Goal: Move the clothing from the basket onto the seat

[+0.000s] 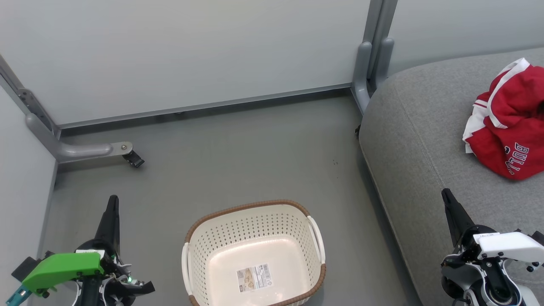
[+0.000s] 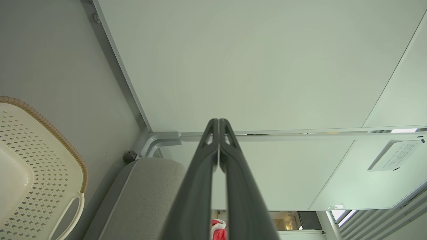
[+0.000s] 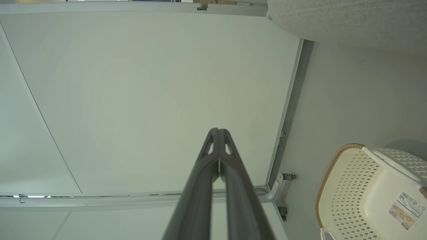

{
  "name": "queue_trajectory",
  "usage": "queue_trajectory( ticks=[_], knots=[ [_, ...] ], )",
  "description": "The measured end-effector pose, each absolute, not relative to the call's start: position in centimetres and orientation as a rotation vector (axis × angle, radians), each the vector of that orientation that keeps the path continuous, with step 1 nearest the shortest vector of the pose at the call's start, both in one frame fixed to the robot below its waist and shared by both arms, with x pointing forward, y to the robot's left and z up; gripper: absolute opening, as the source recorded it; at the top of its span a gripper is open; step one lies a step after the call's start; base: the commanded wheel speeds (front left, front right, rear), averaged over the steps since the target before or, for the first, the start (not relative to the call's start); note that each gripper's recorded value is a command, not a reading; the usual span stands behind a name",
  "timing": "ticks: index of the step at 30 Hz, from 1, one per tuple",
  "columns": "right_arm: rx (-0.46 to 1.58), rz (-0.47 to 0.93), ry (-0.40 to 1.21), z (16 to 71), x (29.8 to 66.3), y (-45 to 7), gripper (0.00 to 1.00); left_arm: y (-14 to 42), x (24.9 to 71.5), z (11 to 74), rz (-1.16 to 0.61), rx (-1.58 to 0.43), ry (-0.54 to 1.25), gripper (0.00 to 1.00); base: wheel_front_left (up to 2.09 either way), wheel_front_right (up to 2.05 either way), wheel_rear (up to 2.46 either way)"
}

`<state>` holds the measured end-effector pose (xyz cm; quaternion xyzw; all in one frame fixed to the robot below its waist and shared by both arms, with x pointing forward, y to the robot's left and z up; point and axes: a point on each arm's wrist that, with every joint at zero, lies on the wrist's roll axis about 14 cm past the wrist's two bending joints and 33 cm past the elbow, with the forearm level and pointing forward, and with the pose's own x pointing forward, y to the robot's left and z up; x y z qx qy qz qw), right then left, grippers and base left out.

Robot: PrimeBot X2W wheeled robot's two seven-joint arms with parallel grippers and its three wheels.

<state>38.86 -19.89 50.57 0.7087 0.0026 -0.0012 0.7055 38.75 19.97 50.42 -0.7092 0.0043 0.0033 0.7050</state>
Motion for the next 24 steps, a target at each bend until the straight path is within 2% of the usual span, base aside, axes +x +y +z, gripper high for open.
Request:
queue_trajectory(
  ticks=[24],
  knots=[
    [1.575, -0.003, 0.005, 50.57, 38.86, -19.9, 0.0, 20.0, 38.75, 50.42, 0.009, -1.578, 0.008, 0.0, 0.0, 0.0, 0.0]
  ],
)
